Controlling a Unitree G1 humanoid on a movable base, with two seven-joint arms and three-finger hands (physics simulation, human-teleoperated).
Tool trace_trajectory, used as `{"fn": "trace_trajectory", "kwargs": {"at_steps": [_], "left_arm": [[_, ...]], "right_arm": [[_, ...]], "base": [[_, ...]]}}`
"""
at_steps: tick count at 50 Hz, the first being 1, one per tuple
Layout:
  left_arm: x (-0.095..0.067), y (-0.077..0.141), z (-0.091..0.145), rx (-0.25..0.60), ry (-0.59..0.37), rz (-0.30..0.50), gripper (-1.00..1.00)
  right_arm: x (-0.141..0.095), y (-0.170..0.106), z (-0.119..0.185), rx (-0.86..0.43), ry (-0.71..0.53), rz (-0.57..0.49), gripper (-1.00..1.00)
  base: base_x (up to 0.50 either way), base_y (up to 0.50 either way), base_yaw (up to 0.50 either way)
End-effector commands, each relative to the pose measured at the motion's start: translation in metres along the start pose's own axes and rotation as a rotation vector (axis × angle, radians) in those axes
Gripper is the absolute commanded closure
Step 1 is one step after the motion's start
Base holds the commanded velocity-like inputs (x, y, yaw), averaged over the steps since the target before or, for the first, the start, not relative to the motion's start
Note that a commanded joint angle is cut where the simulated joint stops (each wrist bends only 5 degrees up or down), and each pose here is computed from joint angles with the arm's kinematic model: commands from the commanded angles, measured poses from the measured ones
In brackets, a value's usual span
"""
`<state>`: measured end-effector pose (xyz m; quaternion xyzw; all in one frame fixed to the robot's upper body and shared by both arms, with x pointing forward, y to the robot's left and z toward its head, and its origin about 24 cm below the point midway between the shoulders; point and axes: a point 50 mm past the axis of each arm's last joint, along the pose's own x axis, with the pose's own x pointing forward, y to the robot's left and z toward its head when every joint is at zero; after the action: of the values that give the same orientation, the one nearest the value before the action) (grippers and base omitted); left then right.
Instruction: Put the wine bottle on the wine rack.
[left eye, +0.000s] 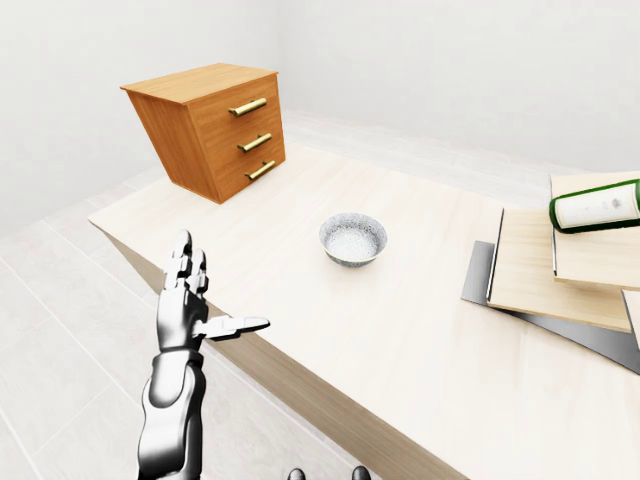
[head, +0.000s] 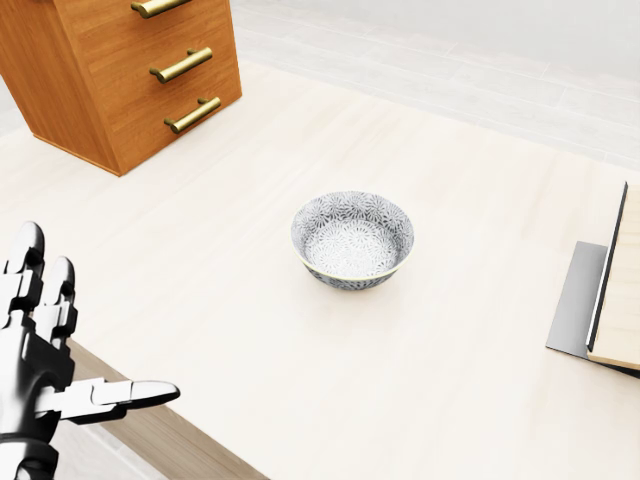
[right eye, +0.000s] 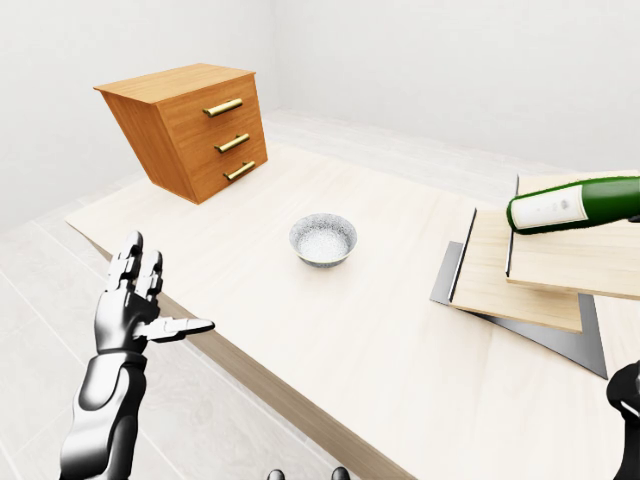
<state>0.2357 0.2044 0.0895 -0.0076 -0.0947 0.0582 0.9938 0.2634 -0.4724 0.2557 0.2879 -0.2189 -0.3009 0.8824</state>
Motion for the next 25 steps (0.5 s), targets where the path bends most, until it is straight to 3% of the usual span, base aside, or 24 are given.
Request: {"fn": "trace_trajectory", "kwargs": {"at_steps": [1, 18, 25], "left_arm": [[0.0011, -0.0005, -0.0003, 0.000, 0.001, -0.001, -1.00], [0.0014, -0.0002, -0.0039, -0.004, 0.005, -0.001, -1.00], [-0.0003, 0.0004, -0.0026, -0.003, 0.004, -0.001, -1.00]], "right_arm": [[-0.0042, -0.0173, -0.0184, -0.134, 0.095, -0.099, 1.00], [-0.0047, -0.0193, -0.0197, -0.157, 0.102, -0.119, 1.00], [-0.0049, -0.0202, -0.0194, -0.162, 0.102, -0.126, 0.74]], "base": [[0.00, 0.00, 0.00], [0.00, 0.00, 0.00], [0.00, 0.00, 0.00]]}}
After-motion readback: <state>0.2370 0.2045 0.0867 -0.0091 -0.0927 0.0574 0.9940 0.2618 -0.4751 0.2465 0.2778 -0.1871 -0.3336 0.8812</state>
